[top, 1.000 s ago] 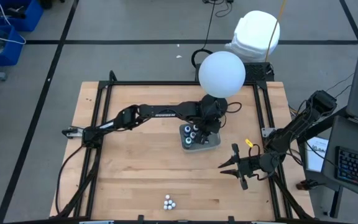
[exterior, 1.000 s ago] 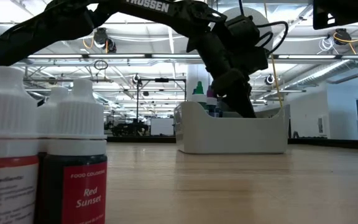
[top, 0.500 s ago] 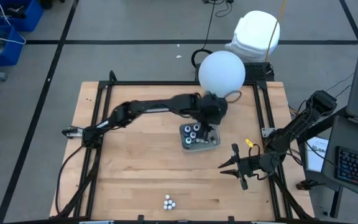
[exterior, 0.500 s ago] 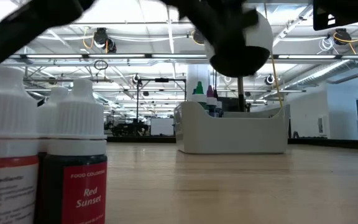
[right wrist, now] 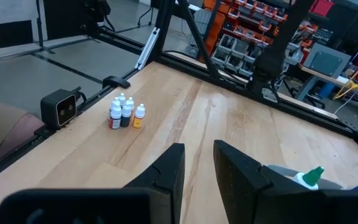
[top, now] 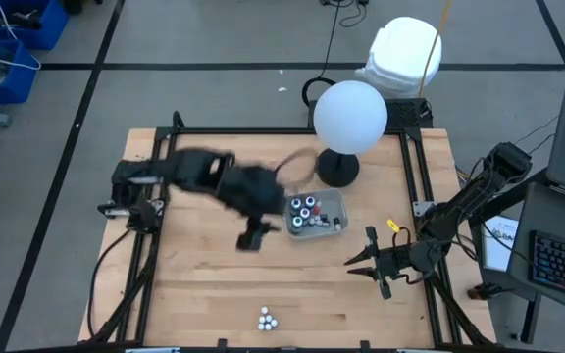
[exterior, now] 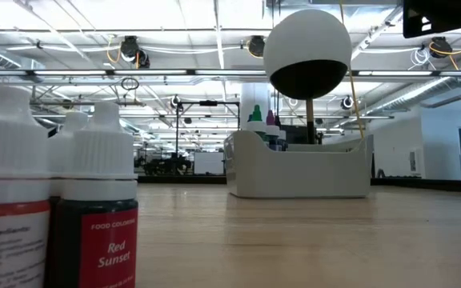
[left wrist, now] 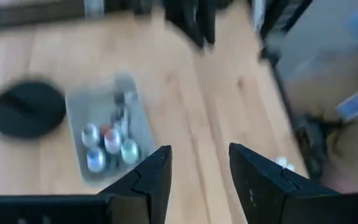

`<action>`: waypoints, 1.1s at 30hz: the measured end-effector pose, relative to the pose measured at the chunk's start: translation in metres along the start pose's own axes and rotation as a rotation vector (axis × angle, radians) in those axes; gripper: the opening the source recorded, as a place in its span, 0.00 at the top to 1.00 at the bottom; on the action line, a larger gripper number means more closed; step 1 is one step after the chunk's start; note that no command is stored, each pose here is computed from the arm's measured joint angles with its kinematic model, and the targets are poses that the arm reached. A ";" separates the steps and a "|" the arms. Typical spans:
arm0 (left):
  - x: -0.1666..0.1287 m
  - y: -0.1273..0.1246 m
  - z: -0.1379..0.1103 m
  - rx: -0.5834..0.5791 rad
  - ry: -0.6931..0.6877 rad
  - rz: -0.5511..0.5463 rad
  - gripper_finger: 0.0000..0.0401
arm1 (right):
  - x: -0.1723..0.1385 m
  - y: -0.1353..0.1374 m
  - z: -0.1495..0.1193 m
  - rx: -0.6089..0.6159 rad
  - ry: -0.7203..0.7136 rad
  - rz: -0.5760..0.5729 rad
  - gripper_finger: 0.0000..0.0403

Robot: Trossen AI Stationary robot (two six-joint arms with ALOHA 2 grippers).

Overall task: Pick & Place food coloring
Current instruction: Put the orange food coloring bottle into the gray bin

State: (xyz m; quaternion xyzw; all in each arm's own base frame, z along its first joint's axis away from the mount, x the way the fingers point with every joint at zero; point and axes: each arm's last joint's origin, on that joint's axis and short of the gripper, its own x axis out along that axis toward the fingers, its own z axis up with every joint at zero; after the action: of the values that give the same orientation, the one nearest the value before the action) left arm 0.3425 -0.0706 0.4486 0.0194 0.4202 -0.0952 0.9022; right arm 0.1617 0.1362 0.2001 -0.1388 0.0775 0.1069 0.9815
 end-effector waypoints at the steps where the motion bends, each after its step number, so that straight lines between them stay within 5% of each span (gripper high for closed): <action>1: 0.002 -0.013 -0.004 -0.002 0.031 0.031 0.59 | 0.000 0.000 0.000 0.002 0.000 0.000 0.81; 8: 0.070 -0.105 -0.034 0.022 0.145 0.000 0.59 | 0.000 0.002 0.002 0.059 -0.023 0.084 0.81; 14: 0.139 -0.156 -0.077 -0.051 0.073 -0.072 0.59 | -0.001 0.006 0.007 0.142 -0.079 0.227 0.81; 21: 0.188 -0.144 -0.122 -0.238 0.119 -0.019 0.59 | -0.007 0.014 0.014 0.159 -0.141 0.321 0.81; 33: 0.212 -0.113 -0.141 -0.483 0.235 -0.094 0.59 | -0.010 0.019 0.016 0.109 -0.171 0.342 0.81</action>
State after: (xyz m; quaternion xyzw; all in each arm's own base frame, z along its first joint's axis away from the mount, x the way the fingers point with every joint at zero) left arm 0.3476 -0.1985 0.2012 -0.2051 0.5331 -0.0307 0.8202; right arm 0.1493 0.1565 0.2124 -0.0609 0.0219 0.2793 0.9580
